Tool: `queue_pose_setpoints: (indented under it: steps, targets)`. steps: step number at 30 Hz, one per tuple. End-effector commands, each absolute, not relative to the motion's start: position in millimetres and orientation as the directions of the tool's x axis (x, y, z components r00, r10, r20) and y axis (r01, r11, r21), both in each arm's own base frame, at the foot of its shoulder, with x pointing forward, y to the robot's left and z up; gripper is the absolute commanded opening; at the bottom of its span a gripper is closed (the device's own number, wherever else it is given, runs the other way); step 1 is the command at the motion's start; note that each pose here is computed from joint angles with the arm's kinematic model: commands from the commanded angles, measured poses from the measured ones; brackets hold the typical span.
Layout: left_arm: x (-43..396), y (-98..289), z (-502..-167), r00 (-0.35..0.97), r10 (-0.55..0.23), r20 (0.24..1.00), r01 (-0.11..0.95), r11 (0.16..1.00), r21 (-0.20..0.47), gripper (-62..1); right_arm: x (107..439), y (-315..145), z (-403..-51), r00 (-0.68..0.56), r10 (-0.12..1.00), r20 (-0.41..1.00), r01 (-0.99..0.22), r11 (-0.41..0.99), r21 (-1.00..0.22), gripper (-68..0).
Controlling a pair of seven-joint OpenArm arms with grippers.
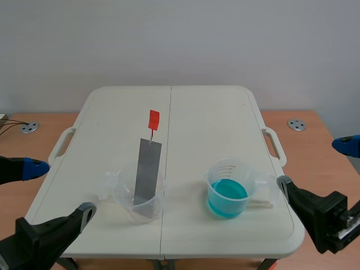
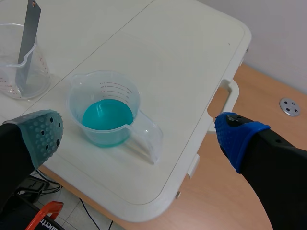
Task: Hold the metal plate by the orange handle, dip it into the blue solution, take it out and point at it, then put the plate back in the beaker on the left.
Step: 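Lift the metal plate out of the left beaker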
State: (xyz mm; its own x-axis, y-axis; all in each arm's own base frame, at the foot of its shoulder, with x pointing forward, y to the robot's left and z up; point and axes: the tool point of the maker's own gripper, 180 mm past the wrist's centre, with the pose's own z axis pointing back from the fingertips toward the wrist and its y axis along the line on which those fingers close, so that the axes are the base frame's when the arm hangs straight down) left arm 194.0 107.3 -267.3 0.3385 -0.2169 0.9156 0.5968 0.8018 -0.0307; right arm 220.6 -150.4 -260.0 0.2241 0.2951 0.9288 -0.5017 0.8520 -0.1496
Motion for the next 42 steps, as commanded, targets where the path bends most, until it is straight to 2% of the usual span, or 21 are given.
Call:
queue_pose_setpoints:
  steps: [1,4,5,15,21,27,34,42]
  targets:
    - [197,106,-261,0.318,-0.201,0.927,0.595,0.803,-0.03,-12.1,224,-146,-251,0.193,0.288,0.938,-0.509,0.847,-0.155,-1.2]
    - [197,106,-261,0.317,-0.201,0.927,0.595,0.803,-0.03,-50.6,224,-146,-251,0.193,0.288,0.938,-0.509,0.847,-0.155,-1.2]
    - [197,106,-261,0.318,-0.201,0.927,0.595,0.803,-0.03,-60.6,224,-146,-251,0.193,0.287,0.938,-0.509,0.847,-0.155,-1.2]
    - [197,106,-261,0.318,-0.205,0.926,0.596,0.802,-0.028,-59.0,224,-146,-251,0.193,0.288,0.938,-0.509,0.847,-0.155,-1.2]
    - [178,116,-284,0.365,-0.328,0.871,0.614,0.789,0.04,-59.0,224,-146,-250,0.19,0.287,0.939,-0.51,0.846,-0.156,-1.2]
    - [135,122,-315,0.479,-0.413,0.775,0.64,0.768,0.015,-59.0,223,-143,-250,0.187,0.283,0.941,-0.526,0.838,-0.147,-1.2]
    - [80,144,-356,0.636,-0.428,0.642,0.606,0.792,-0.072,-59.0,232,-140,-241,0.148,0.28,0.949,-0.527,0.834,-0.164,-1.2]
    - [32,186,-402,0.758,-0.442,0.48,0.545,0.833,-0.093,-59.1,247,-127,-229,0.092,0.267,0.959,-0.545,0.82,-0.176,-1.2]
